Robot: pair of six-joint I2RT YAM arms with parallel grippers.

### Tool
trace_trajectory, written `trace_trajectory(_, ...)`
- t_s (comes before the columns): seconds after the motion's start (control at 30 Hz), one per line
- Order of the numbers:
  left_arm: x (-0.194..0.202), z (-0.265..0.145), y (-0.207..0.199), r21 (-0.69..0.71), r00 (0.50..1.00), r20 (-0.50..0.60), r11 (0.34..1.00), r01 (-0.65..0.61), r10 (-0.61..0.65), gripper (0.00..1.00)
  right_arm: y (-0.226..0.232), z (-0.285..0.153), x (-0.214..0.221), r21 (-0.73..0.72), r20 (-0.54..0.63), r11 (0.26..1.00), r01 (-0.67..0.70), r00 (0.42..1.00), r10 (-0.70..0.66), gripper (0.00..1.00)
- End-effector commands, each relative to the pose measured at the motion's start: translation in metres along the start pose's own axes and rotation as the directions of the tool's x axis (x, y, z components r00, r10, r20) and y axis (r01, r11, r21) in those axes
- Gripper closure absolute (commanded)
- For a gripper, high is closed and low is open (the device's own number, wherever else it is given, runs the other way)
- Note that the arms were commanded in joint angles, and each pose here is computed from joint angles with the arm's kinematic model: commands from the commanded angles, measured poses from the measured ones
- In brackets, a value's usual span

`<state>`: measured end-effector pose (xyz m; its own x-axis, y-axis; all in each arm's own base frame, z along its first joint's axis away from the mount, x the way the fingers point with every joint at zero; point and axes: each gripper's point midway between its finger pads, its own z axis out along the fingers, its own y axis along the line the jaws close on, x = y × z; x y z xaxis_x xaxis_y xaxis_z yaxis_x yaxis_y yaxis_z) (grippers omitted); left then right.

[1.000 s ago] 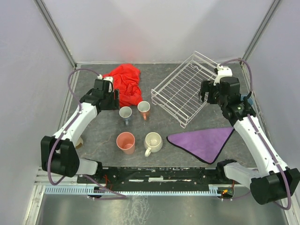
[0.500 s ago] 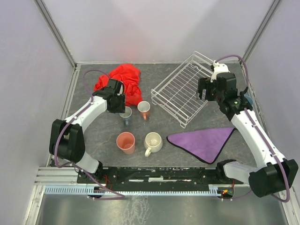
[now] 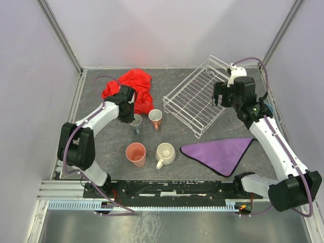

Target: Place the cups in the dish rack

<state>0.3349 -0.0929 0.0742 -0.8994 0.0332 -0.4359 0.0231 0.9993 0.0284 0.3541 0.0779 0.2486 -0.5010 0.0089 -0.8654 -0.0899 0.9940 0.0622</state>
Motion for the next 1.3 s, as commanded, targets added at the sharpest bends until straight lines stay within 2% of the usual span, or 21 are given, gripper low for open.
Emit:
trace_trajectory(0.0,-0.019,-0.004,-0.005,-0.003,0.998,0.051,0.999,0.04,-0.04,0.87,0.006,-0.01,-0.03,-0.02,0.075,1.0,-0.003,0.997,0.005,0.06)
trace_trajectory(0.03,-0.019,-0.005,-0.005,-0.004,0.998,0.054,0.999,0.042,-0.042,0.94,0.007,-0.011,-0.03,-0.026,0.075,1.0,-0.005,0.997,0.007,0.06)
trace_trajectory(0.07,-0.02,-0.006,-0.005,-0.003,0.997,0.059,0.999,0.045,-0.044,0.97,0.009,-0.011,-0.031,-0.035,0.076,0.999,-0.006,0.997,0.009,0.06)
trace_trajectory(0.2,-0.031,-0.022,-0.005,0.011,0.994,0.1,0.999,0.049,-0.05,0.97,0.026,-0.014,-0.034,-0.119,0.065,0.993,-0.016,0.998,0.024,0.07)
trace_trajectory(0.33,-0.06,-0.059,-0.008,0.081,0.976,0.2,0.994,0.071,-0.086,0.97,0.062,-0.022,-0.038,-0.286,0.01,0.956,-0.061,0.998,0.066,0.08)
trace_trajectory(0.43,-0.083,-0.09,-0.018,0.195,0.952,0.268,0.976,0.098,-0.149,0.97,0.097,-0.037,-0.046,-0.445,-0.057,0.886,-0.132,0.991,0.12,0.08)
trace_trajectory(0.47,-0.091,-0.102,-0.024,0.239,0.94,0.294,0.966,0.1,-0.171,0.97,0.111,-0.046,-0.049,-0.508,-0.102,0.844,-0.173,0.985,0.14,0.07)
trace_trajectory(0.57,-0.114,-0.134,-0.046,0.384,0.905,0.341,0.916,0.113,-0.254,0.97,0.135,-0.069,-0.056,-0.575,-0.255,0.747,-0.334,0.941,0.224,0.07)
trace_trajectory(0.7,-0.14,-0.17,-0.077,0.577,0.862,0.349,0.809,0.112,-0.368,0.97,0.158,-0.09,-0.063,-0.601,-0.418,0.608,-0.52,0.852,0.316,0.08)
trace_trajectory(0.77,-0.148,-0.185,-0.092,0.666,0.847,0.326,0.738,0.108,-0.419,0.97,0.172,-0.097,-0.064,-0.595,-0.526,0.502,-0.628,0.776,0.348,0.11)
trace_trajectory(0.87,-0.158,-0.206,-0.111,0.791,0.815,0.283,0.604,0.1,-0.506,0.97,0.189,-0.104,-0.074,-0.587,-0.644,0.309,-0.748,0.663,0.382,0.19)
trace_trajectory(1.0,-0.167,-0.229,-0.127,0.914,0.751,0.226,0.402,0.058,-0.621,0.97,0.198,-0.105,-0.078,-0.513,-0.753,0.129,-0.849,0.517,0.408,0.26)
trace_trajectory(1.13,-0.167,-0.244,-0.133,0.963,0.714,0.175,0.268,0.019,-0.678,0.97,0.205,-0.101,-0.078,-0.466,-0.8,0.03,-0.884,0.436,0.413,0.32)
trace_trajectory(1.27,-0.166,-0.258,-0.143,0.979,0.714,0.141,0.206,0.005,-0.686,0.97,0.215,-0.097,-0.083,-0.452,-0.828,-0.069,-0.89,0.389,0.404,0.4)
